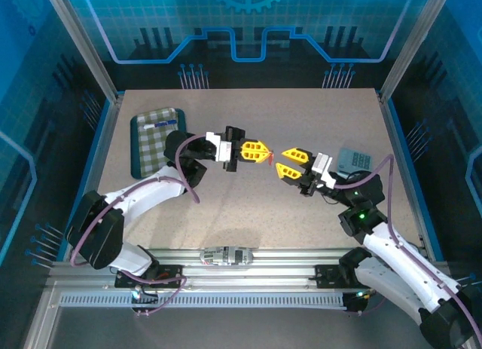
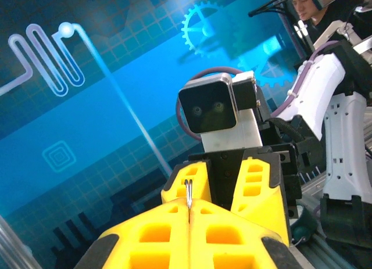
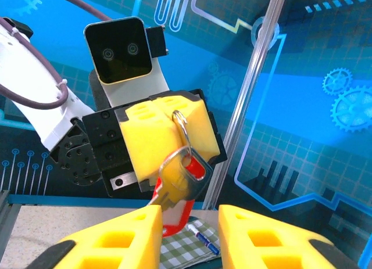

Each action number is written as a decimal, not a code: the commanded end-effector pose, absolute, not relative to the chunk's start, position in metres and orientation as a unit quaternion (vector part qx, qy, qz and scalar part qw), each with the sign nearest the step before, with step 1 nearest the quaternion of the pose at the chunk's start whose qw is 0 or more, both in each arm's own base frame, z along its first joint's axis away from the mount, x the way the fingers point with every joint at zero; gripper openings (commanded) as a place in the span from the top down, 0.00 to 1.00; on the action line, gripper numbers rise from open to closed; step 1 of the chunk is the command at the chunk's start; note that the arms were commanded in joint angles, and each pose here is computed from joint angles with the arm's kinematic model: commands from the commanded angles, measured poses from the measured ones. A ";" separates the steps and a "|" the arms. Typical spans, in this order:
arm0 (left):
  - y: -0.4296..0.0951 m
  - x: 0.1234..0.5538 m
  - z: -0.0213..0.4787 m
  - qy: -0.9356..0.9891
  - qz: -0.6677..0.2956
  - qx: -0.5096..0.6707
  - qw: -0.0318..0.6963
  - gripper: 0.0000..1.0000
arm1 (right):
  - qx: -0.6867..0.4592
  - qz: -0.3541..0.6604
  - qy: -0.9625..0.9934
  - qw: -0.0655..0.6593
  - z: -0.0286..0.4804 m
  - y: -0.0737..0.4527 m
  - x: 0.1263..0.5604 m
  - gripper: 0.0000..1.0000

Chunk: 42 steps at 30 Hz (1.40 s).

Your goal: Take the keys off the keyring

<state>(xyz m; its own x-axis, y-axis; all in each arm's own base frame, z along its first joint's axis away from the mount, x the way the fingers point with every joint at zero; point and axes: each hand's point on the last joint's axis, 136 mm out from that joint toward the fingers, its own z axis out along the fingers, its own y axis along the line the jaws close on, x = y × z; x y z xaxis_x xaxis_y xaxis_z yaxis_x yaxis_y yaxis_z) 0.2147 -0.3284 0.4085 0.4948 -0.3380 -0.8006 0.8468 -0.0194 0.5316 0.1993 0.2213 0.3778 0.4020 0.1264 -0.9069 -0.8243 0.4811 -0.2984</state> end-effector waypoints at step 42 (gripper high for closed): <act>-0.324 0.195 0.411 0.182 -0.438 0.597 0.647 1.00 | -0.437 0.378 0.375 0.725 0.411 0.247 0.173 0.92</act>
<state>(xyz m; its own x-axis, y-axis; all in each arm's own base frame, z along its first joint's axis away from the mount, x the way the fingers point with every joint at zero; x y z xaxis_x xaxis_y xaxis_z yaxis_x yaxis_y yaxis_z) 0.2031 -0.3267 0.4010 0.5087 -0.3298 -0.7953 0.8173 -0.1055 0.5665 0.1809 0.2417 0.4033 0.4084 0.2250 -0.8846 -0.8806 0.3521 -0.3170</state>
